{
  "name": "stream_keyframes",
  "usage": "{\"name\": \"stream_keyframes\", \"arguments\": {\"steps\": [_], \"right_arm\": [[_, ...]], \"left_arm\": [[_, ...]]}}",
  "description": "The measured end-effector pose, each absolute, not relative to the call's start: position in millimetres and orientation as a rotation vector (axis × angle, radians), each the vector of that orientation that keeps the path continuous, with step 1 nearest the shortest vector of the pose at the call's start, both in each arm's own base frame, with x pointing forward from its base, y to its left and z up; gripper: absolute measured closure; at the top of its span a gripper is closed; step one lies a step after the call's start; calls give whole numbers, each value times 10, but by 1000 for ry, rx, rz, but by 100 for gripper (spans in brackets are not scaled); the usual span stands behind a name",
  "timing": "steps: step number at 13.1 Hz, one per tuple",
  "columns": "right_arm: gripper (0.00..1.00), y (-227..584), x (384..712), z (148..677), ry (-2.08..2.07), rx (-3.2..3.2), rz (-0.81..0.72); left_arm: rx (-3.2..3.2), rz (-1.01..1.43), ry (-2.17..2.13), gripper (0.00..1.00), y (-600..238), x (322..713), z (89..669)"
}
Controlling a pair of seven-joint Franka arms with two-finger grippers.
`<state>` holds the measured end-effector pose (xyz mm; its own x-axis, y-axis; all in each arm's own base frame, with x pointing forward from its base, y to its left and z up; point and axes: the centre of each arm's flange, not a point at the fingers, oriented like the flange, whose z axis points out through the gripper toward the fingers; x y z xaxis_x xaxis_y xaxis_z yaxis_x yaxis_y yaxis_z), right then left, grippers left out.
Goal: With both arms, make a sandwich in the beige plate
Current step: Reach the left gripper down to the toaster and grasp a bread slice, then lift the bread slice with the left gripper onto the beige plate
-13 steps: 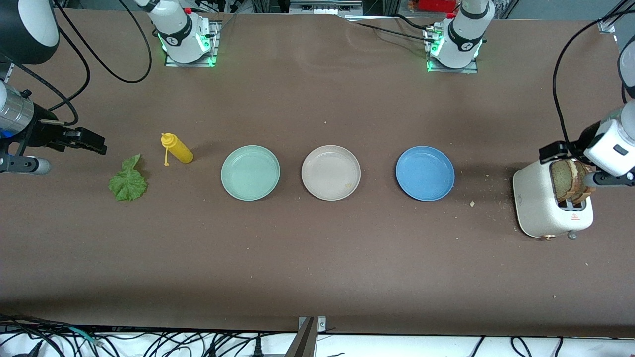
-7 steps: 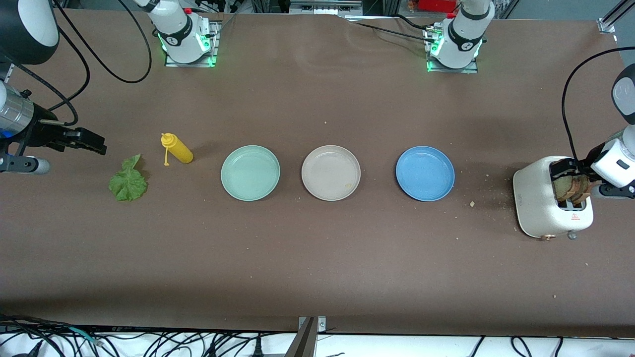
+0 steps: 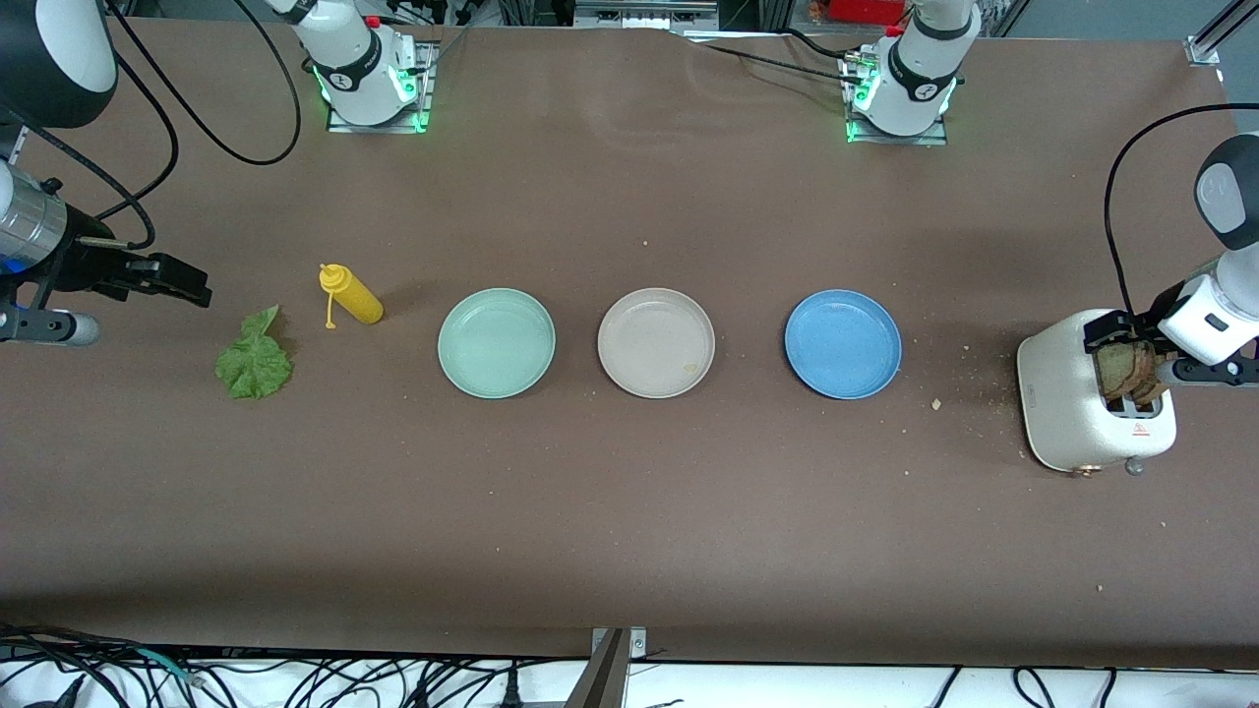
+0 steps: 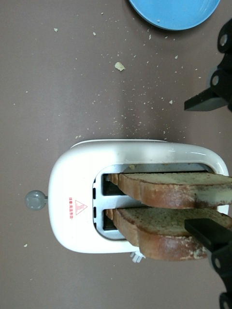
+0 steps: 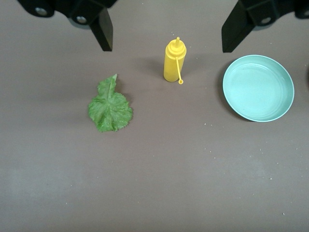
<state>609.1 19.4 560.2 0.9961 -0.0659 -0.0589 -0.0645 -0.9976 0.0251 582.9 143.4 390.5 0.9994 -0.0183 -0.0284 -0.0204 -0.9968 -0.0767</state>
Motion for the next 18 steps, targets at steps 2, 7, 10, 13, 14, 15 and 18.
{"name": "stream_keyframes", "arguments": {"steps": [2, 7, 10, 13, 14, 15, 18], "right_arm": [[0, 194, 6086, 5598, -102, 3115, -100], [0, 193, 6084, 5596, -102, 3114, -103], [0, 193, 6084, 5596, -102, 3114, -103], [0, 193, 6084, 5596, -102, 3114, -103], [0, 193, 6084, 5595, -102, 3114, -104], [0, 193, 6084, 5595, -102, 3114, -104], [0, 193, 6084, 5594, -102, 3114, -104]], "left_arm": [[-3064, 36, 16, 25, 1491, 5805, 3868], [-3067, 52, -8, 68, 1582, 5749, 3805], [-3065, 42, -2, 89, 1575, 5753, 3844], [-3057, 47, 3, 91, 1593, 5794, 4037], [-3041, 70, 19, 92, 1588, 5821, 4201], [-3029, 96, 43, 92, 1535, 5854, 4406], [-3029, 207, 202, 92, 885, 5924, 4935]]}}
